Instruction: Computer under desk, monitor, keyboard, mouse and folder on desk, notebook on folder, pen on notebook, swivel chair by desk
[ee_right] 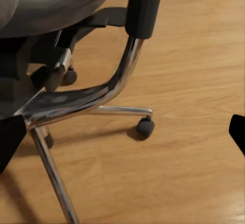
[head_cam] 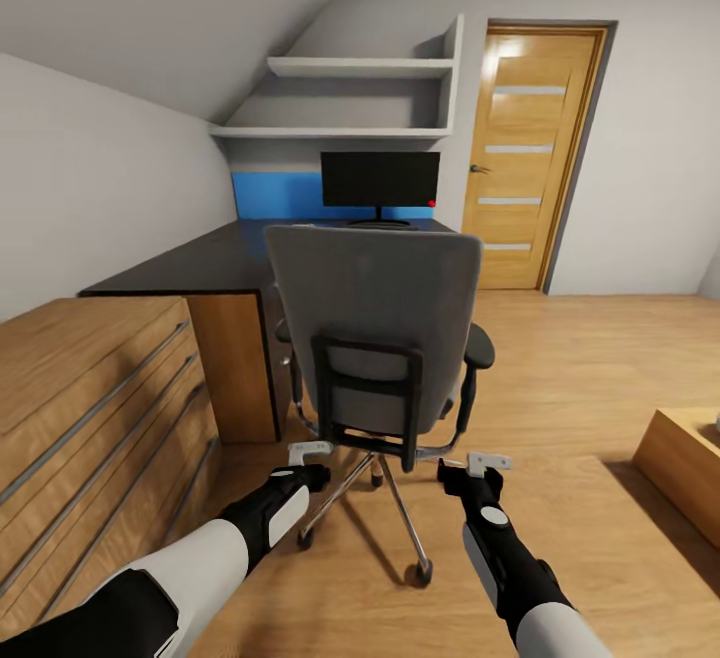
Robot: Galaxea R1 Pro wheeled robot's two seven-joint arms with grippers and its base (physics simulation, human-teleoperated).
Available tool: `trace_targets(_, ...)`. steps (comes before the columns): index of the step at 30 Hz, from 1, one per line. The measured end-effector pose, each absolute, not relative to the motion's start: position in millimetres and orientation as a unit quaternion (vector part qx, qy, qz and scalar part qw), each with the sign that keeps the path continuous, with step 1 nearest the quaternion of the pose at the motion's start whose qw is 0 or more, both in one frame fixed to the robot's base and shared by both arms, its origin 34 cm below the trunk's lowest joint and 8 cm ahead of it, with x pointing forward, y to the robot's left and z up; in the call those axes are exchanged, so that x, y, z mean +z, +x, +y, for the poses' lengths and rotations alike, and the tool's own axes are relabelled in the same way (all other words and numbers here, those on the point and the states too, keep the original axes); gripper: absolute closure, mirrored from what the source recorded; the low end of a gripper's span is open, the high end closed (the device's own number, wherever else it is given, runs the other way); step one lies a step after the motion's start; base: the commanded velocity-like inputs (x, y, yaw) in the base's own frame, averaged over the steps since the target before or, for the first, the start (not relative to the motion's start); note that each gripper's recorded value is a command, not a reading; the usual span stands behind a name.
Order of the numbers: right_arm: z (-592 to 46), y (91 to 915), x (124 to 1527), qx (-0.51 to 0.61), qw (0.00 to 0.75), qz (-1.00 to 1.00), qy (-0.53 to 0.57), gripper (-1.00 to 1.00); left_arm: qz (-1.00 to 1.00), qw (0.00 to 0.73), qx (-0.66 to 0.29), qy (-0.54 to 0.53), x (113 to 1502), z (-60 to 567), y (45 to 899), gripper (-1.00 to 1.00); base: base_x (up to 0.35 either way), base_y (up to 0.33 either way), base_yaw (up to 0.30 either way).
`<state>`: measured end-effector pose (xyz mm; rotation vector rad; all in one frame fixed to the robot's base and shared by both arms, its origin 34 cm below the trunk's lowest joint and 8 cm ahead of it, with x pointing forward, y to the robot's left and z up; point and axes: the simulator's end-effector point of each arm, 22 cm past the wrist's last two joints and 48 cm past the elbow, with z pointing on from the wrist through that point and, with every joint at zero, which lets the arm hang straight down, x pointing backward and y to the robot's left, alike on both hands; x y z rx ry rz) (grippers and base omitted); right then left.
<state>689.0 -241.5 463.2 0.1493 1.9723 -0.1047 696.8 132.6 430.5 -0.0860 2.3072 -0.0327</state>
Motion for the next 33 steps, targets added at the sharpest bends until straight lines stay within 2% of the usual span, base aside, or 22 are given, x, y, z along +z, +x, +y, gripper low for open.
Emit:
trace_targets(9, -239.3, 687.6, 458.5, -0.042, 0.545, 0.835, 0.061, -1.0, 0.914, 0.403, -0.013, -0.033, 428.9, 131.9, 696.5, -1.0, -0.053, 0.0, 0.15)
trace_targets(17, -238.9, 686.4, 455.5, -0.041, 0.542, 0.837, 0.061, -1.0, 0.914, 0.403, -0.014, -0.033, 428.9, 131.1, 696.4, -1.0, -0.176, 0.0, 0.021)
trace_targets(33, -221.2, 682.7, 448.3, -0.035, 0.549, 0.834, 0.04, -1.0, 0.914, 0.403, -0.018, -0.031, 429.2, 124.6, 695.2, -1.0, -0.018, 0.0, 0.002)
